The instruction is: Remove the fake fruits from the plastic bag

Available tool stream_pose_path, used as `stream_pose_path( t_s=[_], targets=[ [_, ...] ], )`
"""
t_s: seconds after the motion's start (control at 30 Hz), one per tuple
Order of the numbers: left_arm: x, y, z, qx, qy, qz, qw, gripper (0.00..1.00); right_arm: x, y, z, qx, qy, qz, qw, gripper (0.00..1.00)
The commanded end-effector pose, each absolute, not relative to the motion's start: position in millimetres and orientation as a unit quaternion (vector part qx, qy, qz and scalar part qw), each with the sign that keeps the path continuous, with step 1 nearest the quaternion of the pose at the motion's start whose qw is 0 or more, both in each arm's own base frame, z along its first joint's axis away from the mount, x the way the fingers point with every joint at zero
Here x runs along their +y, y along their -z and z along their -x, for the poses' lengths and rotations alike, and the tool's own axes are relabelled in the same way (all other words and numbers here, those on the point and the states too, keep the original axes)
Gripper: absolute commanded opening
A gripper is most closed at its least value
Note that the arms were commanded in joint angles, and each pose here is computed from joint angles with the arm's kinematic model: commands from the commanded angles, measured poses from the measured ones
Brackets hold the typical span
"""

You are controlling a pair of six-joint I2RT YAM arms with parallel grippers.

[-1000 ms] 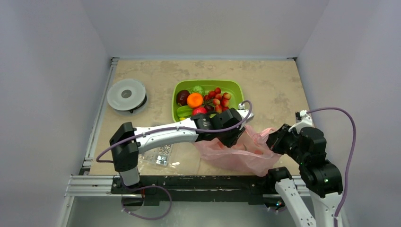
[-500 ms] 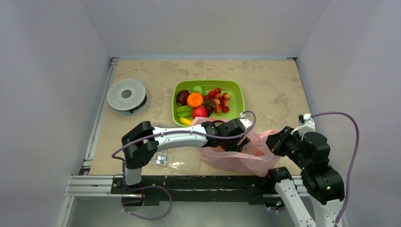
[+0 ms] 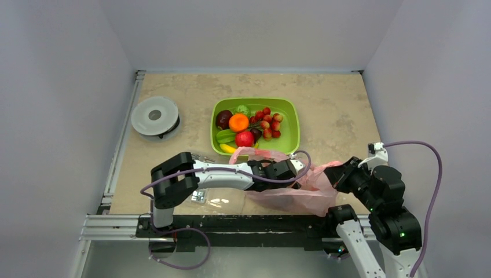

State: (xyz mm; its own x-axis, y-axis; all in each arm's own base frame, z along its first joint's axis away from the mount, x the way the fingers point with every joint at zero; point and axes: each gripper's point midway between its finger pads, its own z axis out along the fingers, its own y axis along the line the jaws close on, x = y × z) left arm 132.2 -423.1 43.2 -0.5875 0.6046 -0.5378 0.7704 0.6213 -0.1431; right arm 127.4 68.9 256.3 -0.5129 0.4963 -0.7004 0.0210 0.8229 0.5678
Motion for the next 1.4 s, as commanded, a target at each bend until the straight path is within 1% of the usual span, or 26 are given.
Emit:
stream_pose_path(
  t_s=[0.0, 0.13, 0.17, 0.23, 0.27, 0.37, 0.47, 0.5, 0.53, 0.57, 0.63, 0.67, 0.9, 1.1, 1.23, 1.37],
  targets=[
    [-416, -34, -132, 0.876, 0.174, -0.385, 0.232, 0.84, 67, -258, -131, 0.823, -0.254, -0.162, 0.482, 0.0],
    [-410, -29, -133, 0.878, 0.167, -0.38, 0.237, 0.84, 69, -254, -130, 0.823, -0.259, -0.163, 0.478, 0.0],
    [-409, -28, -133, 0.878, 0.166, -0.38, 0.239, 0.82, 69, -253, -130, 0.824, -0.259, -0.163, 0.476, 0.0],
    [-409, -30, -135, 0.877, 0.165, -0.381, 0.244, 0.75, 69, -253, -131, 0.825, -0.259, -0.163, 0.475, 0.0],
    [-410, -33, -136, 0.875, 0.165, -0.382, 0.248, 0.7, 69, -253, -132, 0.825, -0.259, -0.163, 0.475, 0.0],
    [-414, -50, -141, 0.868, 0.166, -0.387, 0.263, 0.49, 66, -253, -134, 0.824, -0.251, -0.165, 0.48, 0.0],
    [-424, -85, -146, 0.854, 0.189, -0.389, 0.289, 0.32, 63, -245, -136, 0.824, -0.244, -0.17, 0.483, 0.0],
    [-427, -98, -147, 0.849, 0.199, -0.388, 0.299, 0.22, 63, -241, -136, 0.825, -0.243, -0.176, 0.479, 0.0],
    [-430, -115, -150, 0.842, 0.213, -0.384, 0.313, 0.16, 62, -237, -137, 0.827, -0.239, -0.179, 0.477, 0.0],
    [-433, -130, -151, 0.836, 0.224, -0.383, 0.323, 0.08, 61, -233, -137, 0.827, -0.237, -0.181, 0.476, 0.0],
    [-439, -159, -155, 0.823, 0.247, -0.379, 0.342, 0.02, 62, -226, -140, 0.828, -0.237, -0.184, 0.473, 0.0],
    [-442, -174, -157, 0.817, 0.262, -0.377, 0.349, 0.0, 62, -224, -141, 0.828, -0.238, -0.186, 0.472, 0.0],
    [-448, -259, -175, 0.771, 0.374, -0.353, 0.376, 0.0, 56, -223, -149, 0.824, -0.223, -0.198, 0.481, 0.0],
    [-425, -328, -204, 0.738, 0.419, -0.322, 0.42, 0.0, 47, -224, -156, 0.818, -0.203, -0.218, 0.491, 0.0],
    [-396, -361, -237, 0.735, 0.401, -0.291, 0.463, 0.0, 35, -222, -161, 0.819, -0.172, -0.241, 0.492, 0.0],
    [-349, -361, -293, 0.773, 0.32, -0.214, 0.504, 0.0, 20, -224, -166, 0.815, -0.134, -0.275, 0.491, 0.0]
  ],
)
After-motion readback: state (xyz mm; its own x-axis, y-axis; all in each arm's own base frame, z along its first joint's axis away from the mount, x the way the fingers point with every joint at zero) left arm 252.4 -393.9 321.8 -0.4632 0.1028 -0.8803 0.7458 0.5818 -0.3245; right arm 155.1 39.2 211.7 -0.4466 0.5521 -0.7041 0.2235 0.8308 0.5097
